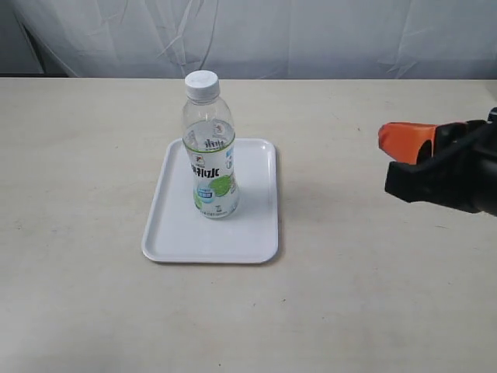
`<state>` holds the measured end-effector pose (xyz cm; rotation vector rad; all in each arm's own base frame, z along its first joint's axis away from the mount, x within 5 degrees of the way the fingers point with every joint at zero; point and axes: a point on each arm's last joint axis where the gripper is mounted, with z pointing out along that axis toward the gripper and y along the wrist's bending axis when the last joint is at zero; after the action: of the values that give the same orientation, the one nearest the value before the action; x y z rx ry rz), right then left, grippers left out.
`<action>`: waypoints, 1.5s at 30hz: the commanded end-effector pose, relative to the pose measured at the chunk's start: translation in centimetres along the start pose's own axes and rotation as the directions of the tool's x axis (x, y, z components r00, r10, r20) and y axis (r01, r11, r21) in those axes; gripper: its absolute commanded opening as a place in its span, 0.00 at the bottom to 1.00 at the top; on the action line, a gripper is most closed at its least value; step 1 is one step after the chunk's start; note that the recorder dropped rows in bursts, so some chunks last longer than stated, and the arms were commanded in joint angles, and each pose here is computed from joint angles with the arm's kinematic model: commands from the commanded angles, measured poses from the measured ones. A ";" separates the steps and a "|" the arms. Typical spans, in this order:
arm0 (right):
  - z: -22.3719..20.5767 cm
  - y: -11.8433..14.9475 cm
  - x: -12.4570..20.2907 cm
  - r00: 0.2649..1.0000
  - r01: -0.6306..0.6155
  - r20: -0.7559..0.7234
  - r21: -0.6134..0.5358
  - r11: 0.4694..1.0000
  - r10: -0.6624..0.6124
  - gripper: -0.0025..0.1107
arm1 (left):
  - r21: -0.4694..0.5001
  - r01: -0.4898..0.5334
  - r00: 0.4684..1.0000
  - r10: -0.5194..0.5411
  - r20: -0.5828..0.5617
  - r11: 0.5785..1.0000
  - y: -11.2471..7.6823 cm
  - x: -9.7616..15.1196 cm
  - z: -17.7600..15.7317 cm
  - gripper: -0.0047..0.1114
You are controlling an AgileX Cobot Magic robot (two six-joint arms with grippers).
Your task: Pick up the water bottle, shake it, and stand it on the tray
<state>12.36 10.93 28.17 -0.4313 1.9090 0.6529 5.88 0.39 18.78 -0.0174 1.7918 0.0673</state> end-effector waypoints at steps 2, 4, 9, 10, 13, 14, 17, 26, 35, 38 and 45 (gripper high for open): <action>-5.3 -1.0 -0.8 0.969 -0.038 0.244 0.009 0.999 0.035 0.03 | 0.002 0.016 1.000 -0.016 0.016 1.000 0.0 -0.1 0.0 0.04; -8.1 -1.7 -0.4 0.912 -0.209 0.362 0.000 0.978 0.195 0.03 | 0.002 0.016 1.000 -0.016 0.016 1.000 0.0 -0.1 0.0 0.04; -10.9 -3.5 4.8 0.858 -0.281 0.478 0.131 0.951 0.188 0.03 | 0.002 0.016 1.000 -0.016 0.016 1.000 0.0 -0.1 0.0 0.04; -10.7 -3.7 5.4 0.857 -0.289 0.481 0.150 0.946 0.185 0.03 | 0.002 0.016 1.000 -0.016 0.016 1.000 0.0 -0.1 0.0 0.04; -9.1 -5.1 8.8 0.864 -0.355 0.449 0.222 0.908 0.228 0.03 | 0.002 0.016 1.000 -0.016 0.016 1.000 0.0 -0.1 0.0 0.04; -8.7 -5.3 9.4 0.859 -0.372 0.450 0.217 0.902 0.246 0.03 | 0.002 0.016 1.000 -0.016 0.016 1.000 0.0 -0.1 0.0 0.04; -8.3 -5.5 9.9 0.838 -0.385 0.480 0.180 0.905 0.261 0.03 | 0.002 0.016 1.000 -0.016 0.016 1.000 0.0 -0.1 0.0 0.04; -8.1 -5.7 10.6 0.864 -0.392 0.423 0.225 0.892 0.273 0.03 | 0.002 0.016 1.000 -0.016 0.016 1.000 0.0 -0.1 0.0 0.04; -8.1 -5.7 10.6 0.864 -0.392 0.423 0.225 0.892 0.273 0.03 | 0.002 0.016 1.000 -0.016 0.016 1.000 0.0 -0.1 0.0 0.04; -8.1 -5.7 10.6 0.864 -0.392 0.423 0.225 0.892 0.273 0.03 | 0.002 0.016 1.000 -0.016 0.016 1.000 0.0 -0.1 0.0 0.04; -8.1 -5.7 10.6 0.864 -0.392 0.423 0.225 0.892 0.273 0.03 | 0.002 0.016 1.000 -0.016 0.016 1.000 0.0 -0.1 0.0 0.04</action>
<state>5.48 1.43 19.72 0.2345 1.6860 0.6103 5.88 0.39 18.78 -0.0174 1.7918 0.0673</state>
